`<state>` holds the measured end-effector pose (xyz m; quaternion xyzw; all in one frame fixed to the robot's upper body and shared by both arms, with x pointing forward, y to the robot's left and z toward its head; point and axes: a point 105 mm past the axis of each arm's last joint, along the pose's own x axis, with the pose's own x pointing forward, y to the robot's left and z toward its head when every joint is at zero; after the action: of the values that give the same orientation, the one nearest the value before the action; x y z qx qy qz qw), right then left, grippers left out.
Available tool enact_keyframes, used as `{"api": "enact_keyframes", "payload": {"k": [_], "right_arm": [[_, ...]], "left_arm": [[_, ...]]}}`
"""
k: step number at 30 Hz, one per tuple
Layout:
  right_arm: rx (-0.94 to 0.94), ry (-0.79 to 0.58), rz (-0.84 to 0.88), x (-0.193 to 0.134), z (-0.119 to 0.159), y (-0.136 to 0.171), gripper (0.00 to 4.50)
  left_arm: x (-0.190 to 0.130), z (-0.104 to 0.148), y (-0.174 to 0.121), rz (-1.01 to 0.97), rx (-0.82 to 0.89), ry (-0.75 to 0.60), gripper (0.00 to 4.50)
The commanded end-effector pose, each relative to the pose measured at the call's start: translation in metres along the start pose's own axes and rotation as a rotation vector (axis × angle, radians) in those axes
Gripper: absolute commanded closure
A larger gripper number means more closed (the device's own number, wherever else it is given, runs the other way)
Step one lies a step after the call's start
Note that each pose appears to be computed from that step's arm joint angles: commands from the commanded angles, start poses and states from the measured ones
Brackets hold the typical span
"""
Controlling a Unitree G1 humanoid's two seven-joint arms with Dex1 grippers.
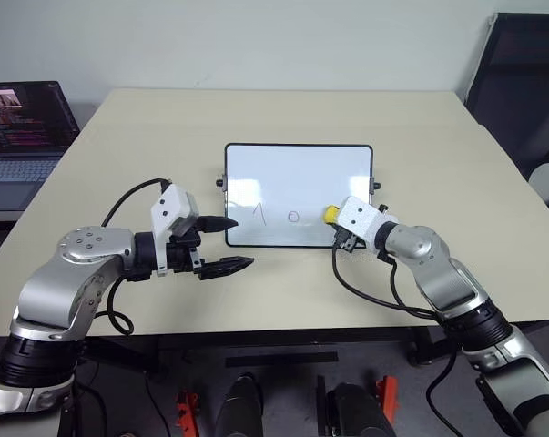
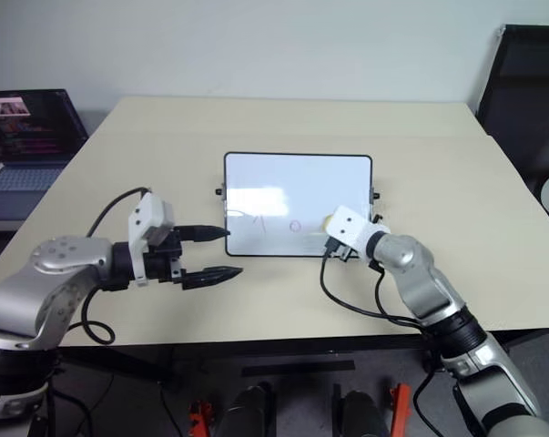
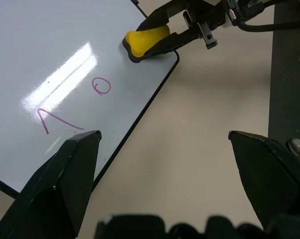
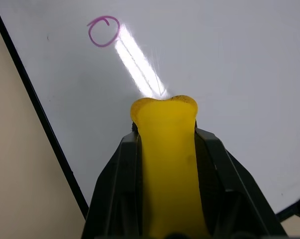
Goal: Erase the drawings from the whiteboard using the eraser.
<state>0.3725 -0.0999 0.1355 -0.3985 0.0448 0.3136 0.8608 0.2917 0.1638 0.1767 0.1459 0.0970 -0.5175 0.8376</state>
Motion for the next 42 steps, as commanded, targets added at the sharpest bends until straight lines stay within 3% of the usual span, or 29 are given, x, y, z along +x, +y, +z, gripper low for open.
{"api": "enact_keyframes", "payload": {"k": [1, 5, 12, 16, 23, 29, 37, 42], "right_arm": [[0.017, 0.123, -0.061, -0.012, -0.032, -0.021, 3.43], [0.015, 0.108, -0.068, -0.011, -0.028, -0.023, 3.43], [-0.004, -0.015, 0.024, 0.014, 0.015, 0.004, 3.43], [-0.059, -0.032, 0.047, 0.02, 0.024, 0.013, 3.43], [0.007, -0.146, -0.007, -0.004, 0.049, -0.011, 3.43], [0.087, -0.252, 0.127, -0.027, 0.076, 0.012, 3.43], [0.199, -0.215, 0.238, -0.032, 0.064, 0.046, 3.43], [0.142, -0.168, 0.258, -0.023, 0.047, 0.066, 3.43]], "left_arm": [[-0.005, 0.002, 0.002, 0.008, 0.026, 0.004, 0.0], [-0.006, -0.002, 0.0, 0.008, 0.014, 0.011, 0.0], [-0.007, -0.007, -0.004, 0.006, -0.004, 0.018, 0.0], [-0.009, -0.009, -0.004, 0.023, -0.013, 0.021, 0.0], [-0.028, -0.02, 0.005, 0.134, -0.046, 0.046, 0.0], [-0.039, -0.024, 0.005, 0.192, -0.07, 0.051, 0.0], [-0.04, -0.024, 0.004, 0.218, -0.087, 0.029, 0.0], [-0.043, -0.025, 0.007, 0.261, -0.096, 0.022, 0.0]]}}
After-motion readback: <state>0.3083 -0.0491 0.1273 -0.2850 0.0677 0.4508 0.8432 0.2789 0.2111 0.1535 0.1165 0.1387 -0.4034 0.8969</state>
